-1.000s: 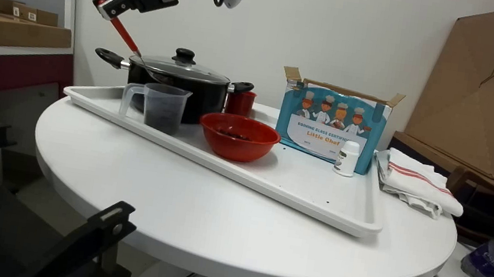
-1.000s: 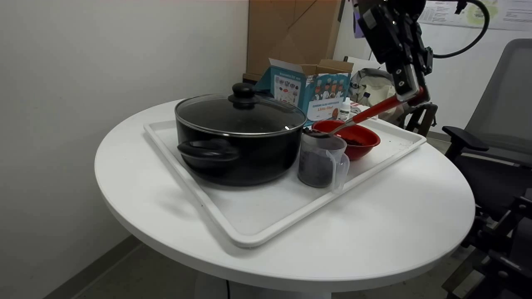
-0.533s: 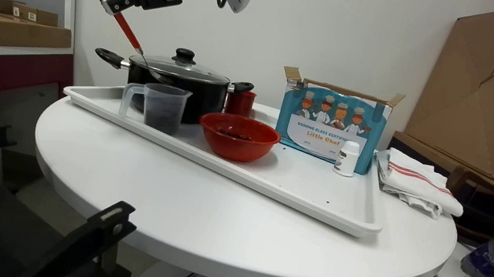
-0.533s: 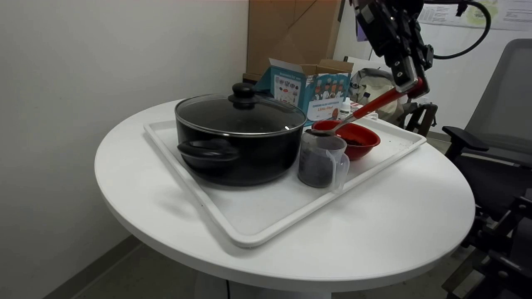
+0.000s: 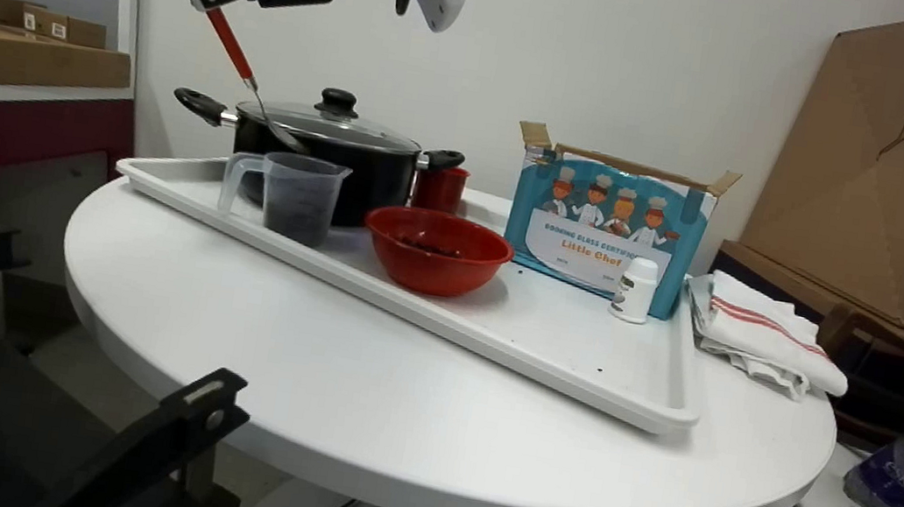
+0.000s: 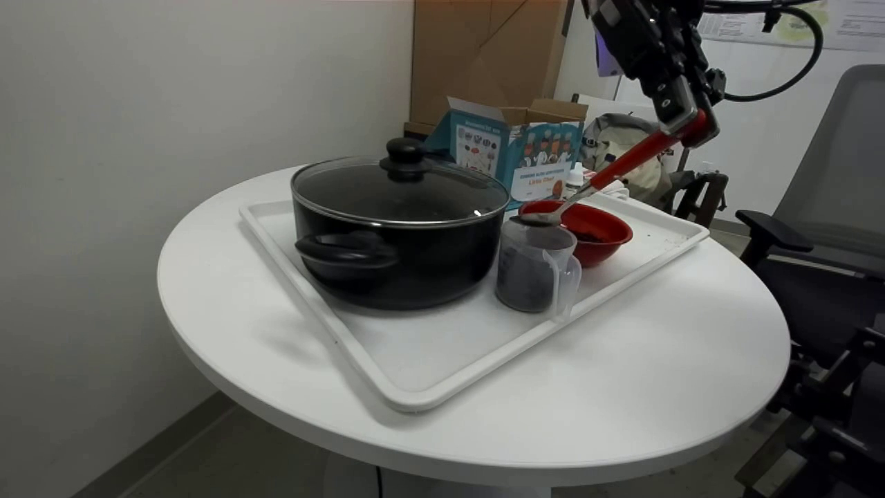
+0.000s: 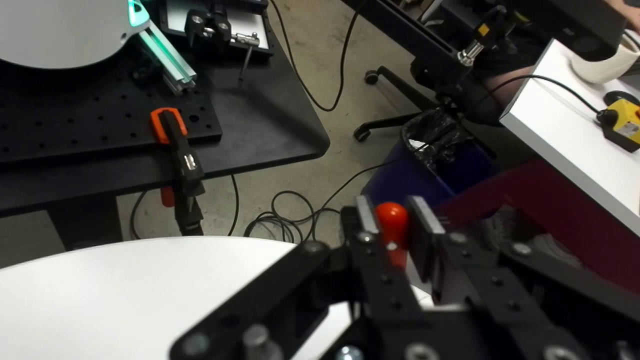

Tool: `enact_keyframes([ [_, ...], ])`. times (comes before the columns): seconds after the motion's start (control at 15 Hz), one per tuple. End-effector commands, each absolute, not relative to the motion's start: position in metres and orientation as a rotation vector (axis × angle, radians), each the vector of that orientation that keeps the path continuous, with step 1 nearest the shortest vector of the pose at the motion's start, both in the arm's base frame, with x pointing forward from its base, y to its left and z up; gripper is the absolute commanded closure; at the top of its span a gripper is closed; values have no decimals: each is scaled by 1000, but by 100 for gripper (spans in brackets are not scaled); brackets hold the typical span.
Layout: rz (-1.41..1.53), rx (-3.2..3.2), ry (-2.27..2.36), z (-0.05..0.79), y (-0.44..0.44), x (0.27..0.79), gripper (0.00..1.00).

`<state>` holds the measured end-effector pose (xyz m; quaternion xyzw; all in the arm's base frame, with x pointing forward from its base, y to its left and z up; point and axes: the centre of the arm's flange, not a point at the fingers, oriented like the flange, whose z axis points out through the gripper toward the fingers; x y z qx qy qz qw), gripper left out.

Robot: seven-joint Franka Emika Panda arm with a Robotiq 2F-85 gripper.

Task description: Use the spoon to put some of the contents in the red bowl into the clear jug

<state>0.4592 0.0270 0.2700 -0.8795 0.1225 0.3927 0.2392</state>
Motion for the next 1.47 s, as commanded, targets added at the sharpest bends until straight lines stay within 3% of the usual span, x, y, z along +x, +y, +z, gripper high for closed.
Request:
enact_keyframes([
  [0.0,1099,-2323,357,274,19,468,90],
  [0.87,729,-2635,416,313,-14,468,91],
  [1.4,663,-2666,589,288,-61,455,90],
])
